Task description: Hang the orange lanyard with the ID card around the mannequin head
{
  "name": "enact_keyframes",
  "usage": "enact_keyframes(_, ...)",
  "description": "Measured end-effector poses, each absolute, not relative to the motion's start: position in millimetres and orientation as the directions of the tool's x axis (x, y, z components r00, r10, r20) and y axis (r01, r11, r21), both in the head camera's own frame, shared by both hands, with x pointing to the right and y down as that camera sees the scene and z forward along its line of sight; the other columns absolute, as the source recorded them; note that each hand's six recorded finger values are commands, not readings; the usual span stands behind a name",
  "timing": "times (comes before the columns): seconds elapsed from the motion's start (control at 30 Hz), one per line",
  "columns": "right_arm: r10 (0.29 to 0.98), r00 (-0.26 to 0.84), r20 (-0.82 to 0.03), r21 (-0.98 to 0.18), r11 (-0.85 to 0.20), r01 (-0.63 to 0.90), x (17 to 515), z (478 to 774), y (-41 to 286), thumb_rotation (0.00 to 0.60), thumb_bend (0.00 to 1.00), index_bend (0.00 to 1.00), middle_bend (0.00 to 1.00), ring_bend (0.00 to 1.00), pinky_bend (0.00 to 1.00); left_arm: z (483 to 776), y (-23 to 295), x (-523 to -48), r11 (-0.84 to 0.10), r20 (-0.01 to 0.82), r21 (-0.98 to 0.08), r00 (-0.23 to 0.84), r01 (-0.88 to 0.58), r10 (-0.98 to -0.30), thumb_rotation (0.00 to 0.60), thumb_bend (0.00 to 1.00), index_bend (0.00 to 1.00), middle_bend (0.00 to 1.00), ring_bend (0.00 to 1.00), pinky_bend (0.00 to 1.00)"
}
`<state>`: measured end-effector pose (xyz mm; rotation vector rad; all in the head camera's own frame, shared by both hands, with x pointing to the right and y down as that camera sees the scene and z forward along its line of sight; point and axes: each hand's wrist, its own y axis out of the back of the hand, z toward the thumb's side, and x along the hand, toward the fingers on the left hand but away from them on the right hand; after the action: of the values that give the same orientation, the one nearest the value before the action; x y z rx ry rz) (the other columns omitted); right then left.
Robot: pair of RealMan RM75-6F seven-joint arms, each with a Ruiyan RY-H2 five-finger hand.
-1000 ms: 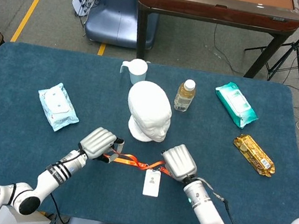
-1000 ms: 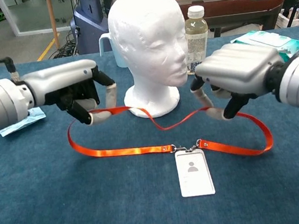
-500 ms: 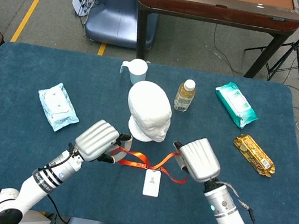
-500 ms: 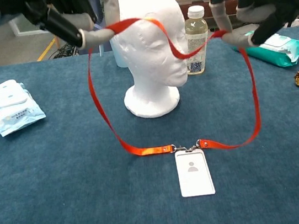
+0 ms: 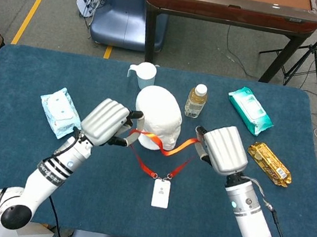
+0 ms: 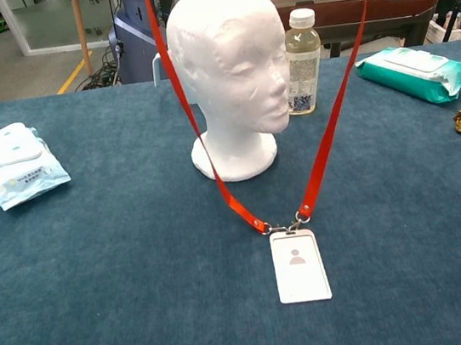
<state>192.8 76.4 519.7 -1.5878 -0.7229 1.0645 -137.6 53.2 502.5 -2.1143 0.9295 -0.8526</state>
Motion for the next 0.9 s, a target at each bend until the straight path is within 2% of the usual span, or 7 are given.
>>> enact_keyframes(0.23, 0.891, 0.360, -0.276, -0.961, -0.265, -0.079, 196.6, 516.2, 53.3, 0.600, 0.43, 0.62, 1.00, 1.00, 1.00, 499.5, 32.6, -133.5, -0.505, 0.292, -0.784, 0.502, -0.363, -0.814, 0.600, 0.43, 0.59, 1.00, 0.94, 0.89)
enact_keyframes(0.57, 0.921, 0.265, -0.284, -0.958, -0.260, -0.124, 204.0, 516.5, 21.1, 0.600, 0.43, 0.62, 1.00, 1.00, 1.00, 511.8, 7.3, -128.4, -0.495, 0.319, -0.786, 0.443, -0.370, -0.838, 0.600, 0.43, 0.59, 1.00, 0.94, 0.89)
enact_keyframes(0.9, 0.927, 0.232, -0.295, -0.950, -0.259, -0.172, 192.0, 525.4, 1.7, 0.600, 0.43, 0.62, 1.00, 1.00, 1.00, 526.6, -18.8, -123.0, -0.477, 0.338, -0.798, 0.381, -0.368, -0.860, 0.600, 0.43, 0.59, 1.00, 0.94, 0.89)
